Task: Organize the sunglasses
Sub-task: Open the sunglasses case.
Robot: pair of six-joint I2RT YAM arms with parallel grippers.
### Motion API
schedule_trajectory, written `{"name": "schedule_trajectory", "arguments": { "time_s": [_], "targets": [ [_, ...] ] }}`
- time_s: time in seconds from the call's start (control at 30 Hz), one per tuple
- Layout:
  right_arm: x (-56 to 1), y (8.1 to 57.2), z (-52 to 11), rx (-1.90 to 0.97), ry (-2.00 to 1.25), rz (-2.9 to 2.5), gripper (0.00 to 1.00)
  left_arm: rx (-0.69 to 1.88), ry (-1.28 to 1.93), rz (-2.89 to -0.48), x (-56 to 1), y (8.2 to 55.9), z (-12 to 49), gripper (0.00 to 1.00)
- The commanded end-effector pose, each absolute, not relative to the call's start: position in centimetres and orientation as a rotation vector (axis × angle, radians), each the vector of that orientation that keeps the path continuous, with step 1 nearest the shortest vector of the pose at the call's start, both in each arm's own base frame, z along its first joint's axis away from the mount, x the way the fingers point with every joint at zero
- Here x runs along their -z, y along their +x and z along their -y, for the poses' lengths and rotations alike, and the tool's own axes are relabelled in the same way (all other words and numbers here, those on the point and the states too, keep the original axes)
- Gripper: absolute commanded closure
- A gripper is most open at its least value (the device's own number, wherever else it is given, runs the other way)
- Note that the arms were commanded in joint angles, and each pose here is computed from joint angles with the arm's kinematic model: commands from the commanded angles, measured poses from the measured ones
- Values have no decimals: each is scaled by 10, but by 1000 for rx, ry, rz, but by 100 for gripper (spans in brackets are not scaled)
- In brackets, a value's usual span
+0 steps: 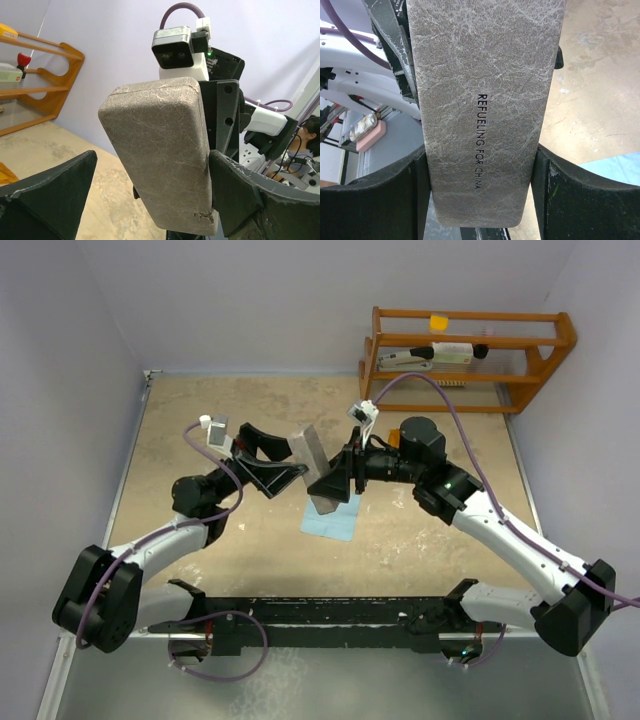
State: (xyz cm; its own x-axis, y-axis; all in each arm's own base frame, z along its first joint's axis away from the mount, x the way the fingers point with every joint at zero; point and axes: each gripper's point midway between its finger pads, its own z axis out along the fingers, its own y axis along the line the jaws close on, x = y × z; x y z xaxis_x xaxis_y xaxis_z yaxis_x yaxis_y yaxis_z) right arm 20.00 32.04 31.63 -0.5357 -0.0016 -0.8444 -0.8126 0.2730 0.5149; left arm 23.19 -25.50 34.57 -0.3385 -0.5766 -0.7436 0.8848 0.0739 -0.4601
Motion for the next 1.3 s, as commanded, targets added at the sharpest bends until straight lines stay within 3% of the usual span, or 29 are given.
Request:
{"name": "schedule_trajectory", "arguments": {
  "time_s": [0.0, 0.83, 1.27],
  "targets": [
    [-354, 195, -327, -1398, -793, -1629, 100, 1624, 407, -1020, -367, 218, 252, 9],
    [-352, 199, -338, -1454, -803, -1631, 100, 1712, 461, -946, -375, 202, 252, 10],
    [-348, 200, -339, -1461, -801, -1639, 100, 1713, 460, -959, -373, 205, 255, 18]
  ]
}}
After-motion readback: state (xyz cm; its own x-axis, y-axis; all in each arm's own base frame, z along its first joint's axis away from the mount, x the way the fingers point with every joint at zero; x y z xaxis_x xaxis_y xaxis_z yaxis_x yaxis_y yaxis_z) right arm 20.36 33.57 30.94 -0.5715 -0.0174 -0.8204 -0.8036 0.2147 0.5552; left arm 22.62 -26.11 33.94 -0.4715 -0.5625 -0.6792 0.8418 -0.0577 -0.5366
